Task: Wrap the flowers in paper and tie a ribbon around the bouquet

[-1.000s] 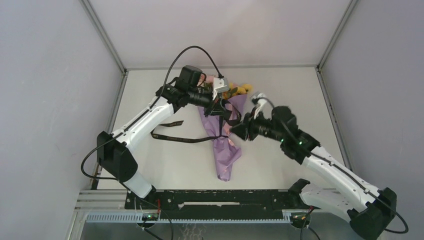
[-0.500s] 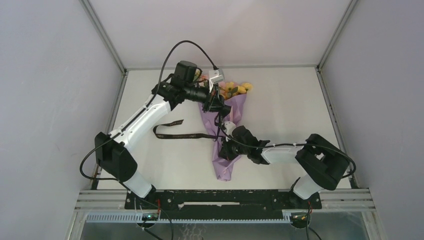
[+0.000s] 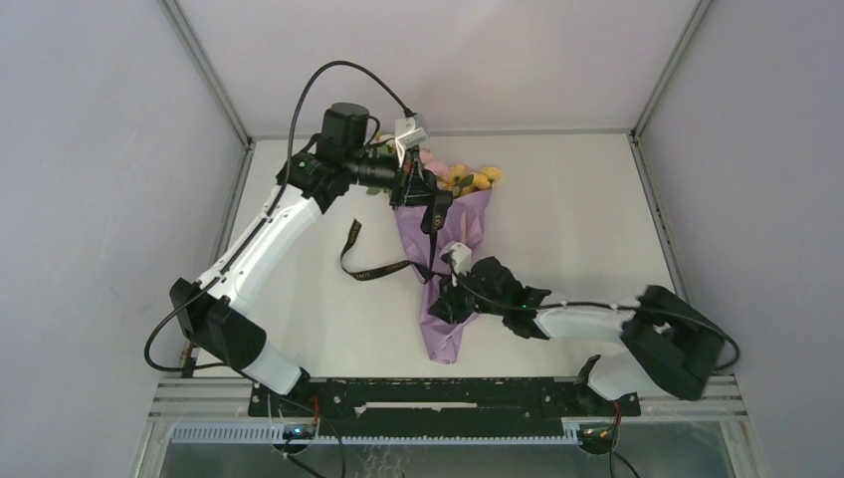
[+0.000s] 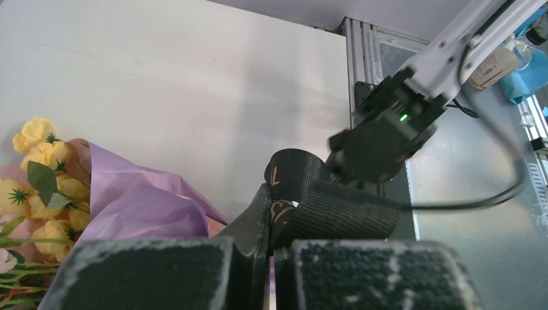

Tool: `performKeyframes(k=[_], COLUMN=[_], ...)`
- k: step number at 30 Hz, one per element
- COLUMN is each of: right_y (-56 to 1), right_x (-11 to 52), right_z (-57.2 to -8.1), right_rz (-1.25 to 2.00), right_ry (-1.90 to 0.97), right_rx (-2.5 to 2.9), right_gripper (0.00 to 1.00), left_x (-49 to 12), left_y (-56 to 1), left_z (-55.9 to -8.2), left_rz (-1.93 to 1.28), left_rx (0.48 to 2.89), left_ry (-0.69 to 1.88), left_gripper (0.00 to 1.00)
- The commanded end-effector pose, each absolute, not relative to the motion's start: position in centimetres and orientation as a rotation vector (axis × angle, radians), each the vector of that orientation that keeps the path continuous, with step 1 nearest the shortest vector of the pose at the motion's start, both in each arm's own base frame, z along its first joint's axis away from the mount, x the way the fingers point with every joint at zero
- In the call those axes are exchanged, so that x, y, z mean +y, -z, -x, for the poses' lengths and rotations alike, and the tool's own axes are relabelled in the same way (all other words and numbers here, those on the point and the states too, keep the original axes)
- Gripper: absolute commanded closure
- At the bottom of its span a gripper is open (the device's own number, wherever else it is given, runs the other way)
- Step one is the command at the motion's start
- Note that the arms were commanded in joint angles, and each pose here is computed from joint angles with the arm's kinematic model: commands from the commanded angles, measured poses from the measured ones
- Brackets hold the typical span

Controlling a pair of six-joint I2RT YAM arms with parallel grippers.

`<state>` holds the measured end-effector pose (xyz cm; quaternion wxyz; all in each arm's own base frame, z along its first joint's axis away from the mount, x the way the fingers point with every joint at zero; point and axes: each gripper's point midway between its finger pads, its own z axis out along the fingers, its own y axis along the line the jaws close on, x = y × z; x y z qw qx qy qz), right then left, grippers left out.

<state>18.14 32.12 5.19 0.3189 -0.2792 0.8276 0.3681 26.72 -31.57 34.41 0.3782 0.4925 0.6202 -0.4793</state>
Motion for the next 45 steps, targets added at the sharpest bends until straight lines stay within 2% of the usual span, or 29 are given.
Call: performKeyframes(k=[1, 6, 9, 13, 20, 22, 23, 25, 26, 28, 29, 30, 33, 35, 37, 41, 45], right_y=[-14.4, -20.7, -22.0, -23.2, -24.6, -24.6, -24.5, -24.4, -24.3, -24.2, -24.0, -23.8, -23.3, -23.1, -22.9, -22.4, -22.2], right_x=[32.8, 30.3, 28.5, 28.7, 32.4, 32.8, 32.9, 32.7, 32.5, 32.1, 31.9, 31.7, 31.6, 31.6, 31.7, 31.7, 31.6], right_z=[-18.7, -21.2, -24.5, -27.4, -29.2, -29.6, -29.9, -30.9, -31.3, -31.8, -31.9, -31.9, -31.9, -31.9, -31.9, -31.9, -31.9], right_rz=[0.767, 0.612, 0.466, 0.438, 0.587, 0.583, 0.573, 0.531, 0.503, 0.477, 0.466, 0.461, 0.461, 0.461, 0.462, 0.461, 0.46], right_ry=[-1.023, -0.945, -0.876, -0.893, -0.887, -0.899, -0.903, -0.908, -0.91, -0.931, -0.939, -0.94, -0.945, -0.949, -0.951, -0.949, -0.945], right_rx=[1.851, 1.671, 1.647, 1.62, 1.595, 1.599, 1.606, 1.623, 1.633, 1.648, 1.659, 1.672, 1.692, 1.7, 1.707, 1.724, 1.737], right_gripper=[0.62, 0.42, 0.3, 0.19, 0.18, 0.23, 0.33, 0.81, 0.99, 1.0, 1.0, 1.0, 1.0, 1.0, 1.0, 1.0, 1.0], left_x=[-31.3, -31.5, -31.6, -31.6, -31.5, -31.5, -31.5, -31.4, -31.1, -29.5, -28.2, -26.5, -20.3, -16.9, -14.8, -11.8, -9.9], left_y=[-33.6, -33.0, -33.2, -33.1, -32.6, -32.6, -32.6, -32.5, -32.3, -30.8, -29.4, -27.5, -19.9, -14.6, -10.4, -5.2, -3.1], left_z=[-27.0, -27.0, -27.0, -27.0, -27.2, -27.2, -27.2, -27.1, -27.0, -26.9, -27.1, -27.6, -31.1, -32.0, -31.5, -30.8, -31.3], left_rz=[-1.257, -1.257, -1.251, -1.246, -1.24, -1.24, -1.239, -1.244, -1.254, -1.323, -1.385, -1.469, -1.686, -1.803, -1.945, -2.172, -2.27], left_rx=[1.578, 1.59, 1.586, 1.593, 1.609, 1.609, 1.609, 1.615, 1.627, 1.661, 1.677, 1.694, 1.771, 1.85, 1.907, 1.98, 1.993], left_ry=[1.191, 1.213, 1.222, 1.225, 1.215, 1.214, 1.214, 1.209, 1.197, 1.122, 1.045, 0.935, 0.504, 0.334, 0.253, 0.101, -0.013], left_gripper=[1.0, 1.0, 1.0, 1.0, 1.0, 1.0, 1.0, 0.98, 0.91, 0.4, 0.23, 0.16, 0.13, 0.11, 0.01, 0.0, 0.0])
